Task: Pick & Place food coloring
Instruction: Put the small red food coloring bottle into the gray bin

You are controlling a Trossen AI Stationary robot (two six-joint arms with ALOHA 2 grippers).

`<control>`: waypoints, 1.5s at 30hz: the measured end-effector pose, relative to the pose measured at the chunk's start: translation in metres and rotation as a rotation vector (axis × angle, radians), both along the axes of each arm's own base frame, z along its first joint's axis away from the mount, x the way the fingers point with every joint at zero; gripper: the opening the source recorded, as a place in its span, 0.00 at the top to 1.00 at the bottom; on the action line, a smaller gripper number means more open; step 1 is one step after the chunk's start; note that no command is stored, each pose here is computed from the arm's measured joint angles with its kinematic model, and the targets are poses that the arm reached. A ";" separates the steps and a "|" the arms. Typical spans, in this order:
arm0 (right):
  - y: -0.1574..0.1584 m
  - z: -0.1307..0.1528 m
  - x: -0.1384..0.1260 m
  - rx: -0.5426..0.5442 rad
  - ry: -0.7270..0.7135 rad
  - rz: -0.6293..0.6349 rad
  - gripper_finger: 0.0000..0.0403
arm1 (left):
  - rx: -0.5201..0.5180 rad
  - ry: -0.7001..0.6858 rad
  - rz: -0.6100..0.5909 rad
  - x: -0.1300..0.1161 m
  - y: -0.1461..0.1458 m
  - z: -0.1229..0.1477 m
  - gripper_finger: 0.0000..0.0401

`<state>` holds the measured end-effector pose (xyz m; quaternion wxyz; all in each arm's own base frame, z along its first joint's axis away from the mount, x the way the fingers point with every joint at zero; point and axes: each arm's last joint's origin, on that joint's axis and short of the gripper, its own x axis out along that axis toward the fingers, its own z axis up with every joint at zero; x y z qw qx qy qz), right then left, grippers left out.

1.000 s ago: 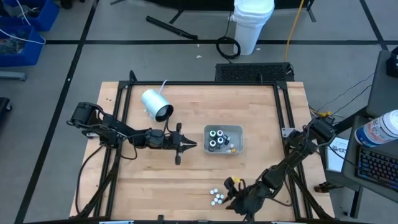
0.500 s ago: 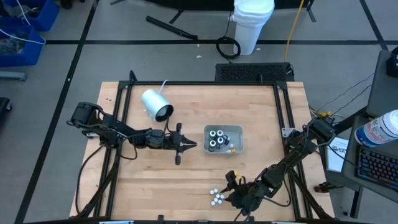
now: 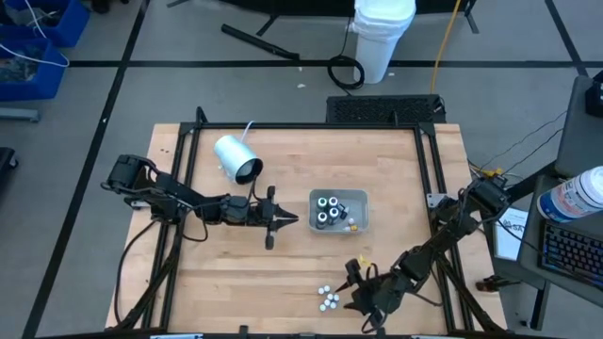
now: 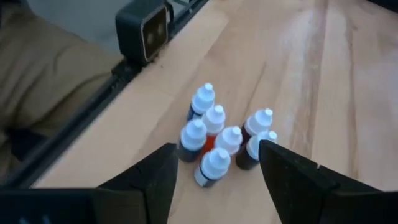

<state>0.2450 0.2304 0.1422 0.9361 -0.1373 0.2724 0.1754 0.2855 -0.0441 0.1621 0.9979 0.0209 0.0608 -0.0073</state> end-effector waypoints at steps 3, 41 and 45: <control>0.001 0.001 0.001 0.034 -0.004 -0.021 0.46 | 0.002 0.000 0.001 0.000 0.000 0.000 0.91; -0.002 -0.020 0.010 0.084 0.018 -0.140 0.47 | 0.009 -0.001 0.000 0.000 0.000 0.000 0.91; -0.001 -0.020 0.010 0.103 0.037 -0.117 0.47 | 0.009 -0.001 0.000 0.000 0.000 0.000 0.91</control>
